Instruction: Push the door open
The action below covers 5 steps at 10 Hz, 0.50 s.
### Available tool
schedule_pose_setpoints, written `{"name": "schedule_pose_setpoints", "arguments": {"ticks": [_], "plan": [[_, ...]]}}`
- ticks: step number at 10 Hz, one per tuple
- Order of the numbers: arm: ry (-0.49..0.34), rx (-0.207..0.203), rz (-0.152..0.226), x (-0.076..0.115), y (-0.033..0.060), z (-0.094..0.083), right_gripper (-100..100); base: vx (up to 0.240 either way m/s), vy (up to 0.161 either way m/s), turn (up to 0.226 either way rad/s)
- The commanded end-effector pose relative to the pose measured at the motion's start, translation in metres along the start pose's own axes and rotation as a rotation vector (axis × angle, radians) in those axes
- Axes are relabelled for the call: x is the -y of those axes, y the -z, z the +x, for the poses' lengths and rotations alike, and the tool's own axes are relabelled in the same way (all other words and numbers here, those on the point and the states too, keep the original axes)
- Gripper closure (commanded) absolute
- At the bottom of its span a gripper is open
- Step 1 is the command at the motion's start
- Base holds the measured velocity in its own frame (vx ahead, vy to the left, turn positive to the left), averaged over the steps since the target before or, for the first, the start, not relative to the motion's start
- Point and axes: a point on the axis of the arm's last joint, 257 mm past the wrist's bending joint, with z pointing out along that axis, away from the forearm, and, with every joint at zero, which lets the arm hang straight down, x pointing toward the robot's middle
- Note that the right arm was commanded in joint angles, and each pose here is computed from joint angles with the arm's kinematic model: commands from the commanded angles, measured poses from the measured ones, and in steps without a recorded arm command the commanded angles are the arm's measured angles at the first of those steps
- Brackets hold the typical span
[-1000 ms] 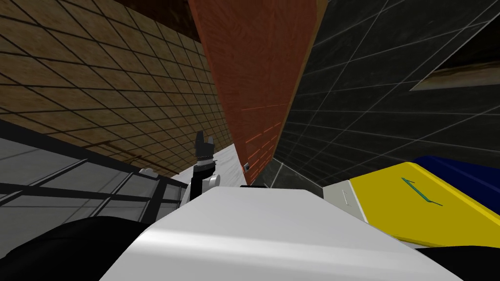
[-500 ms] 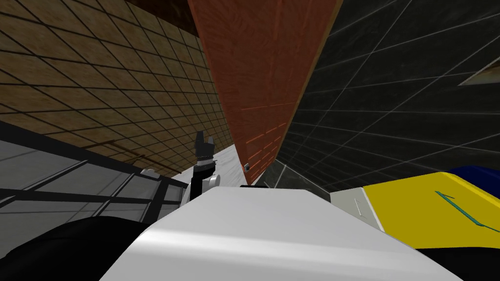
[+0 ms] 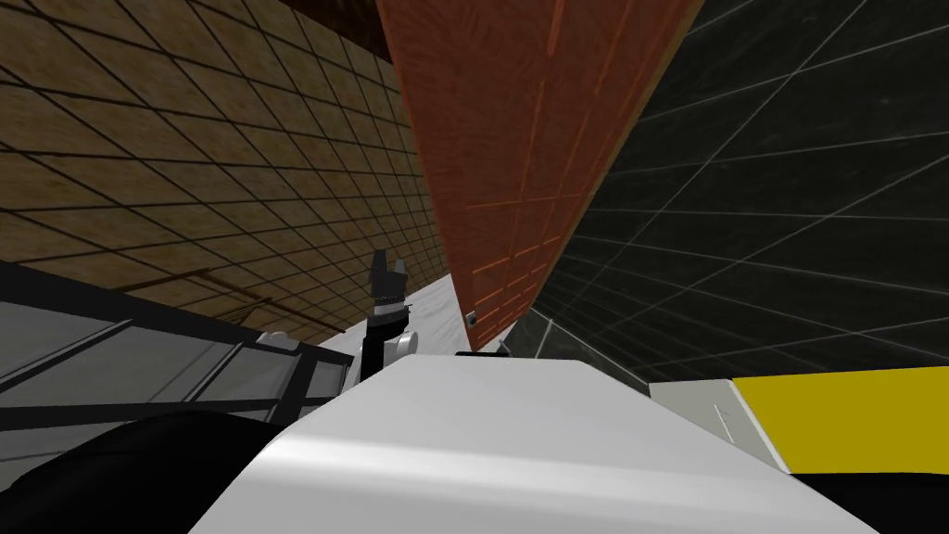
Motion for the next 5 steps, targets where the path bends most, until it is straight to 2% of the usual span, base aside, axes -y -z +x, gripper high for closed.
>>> {"name": "schedule_pose_setpoints", "arguments": {"ticks": [1,2,3,4,5], "plan": [[-0.001,0.0,0.007,0.0035,-0.0073,0.0012,-100,0.194,0.129,0.026],[-0.002,0.001,0.01,0.005,-0.0108,0.0013,-100,0.174,0.128,0.042],[-0.001,0.002,0.007,0.003,-0.0086,0.0015,-100,0.068,0.057,0.001],[-0.001,0.002,0.007,0.003,-0.0086,0.0015,100,-0.006,-0.007,-0.006],[-0.001,0.002,0.007,0.003,-0.0086,0.0015,100,-0.026,-0.024,0.002]]}}
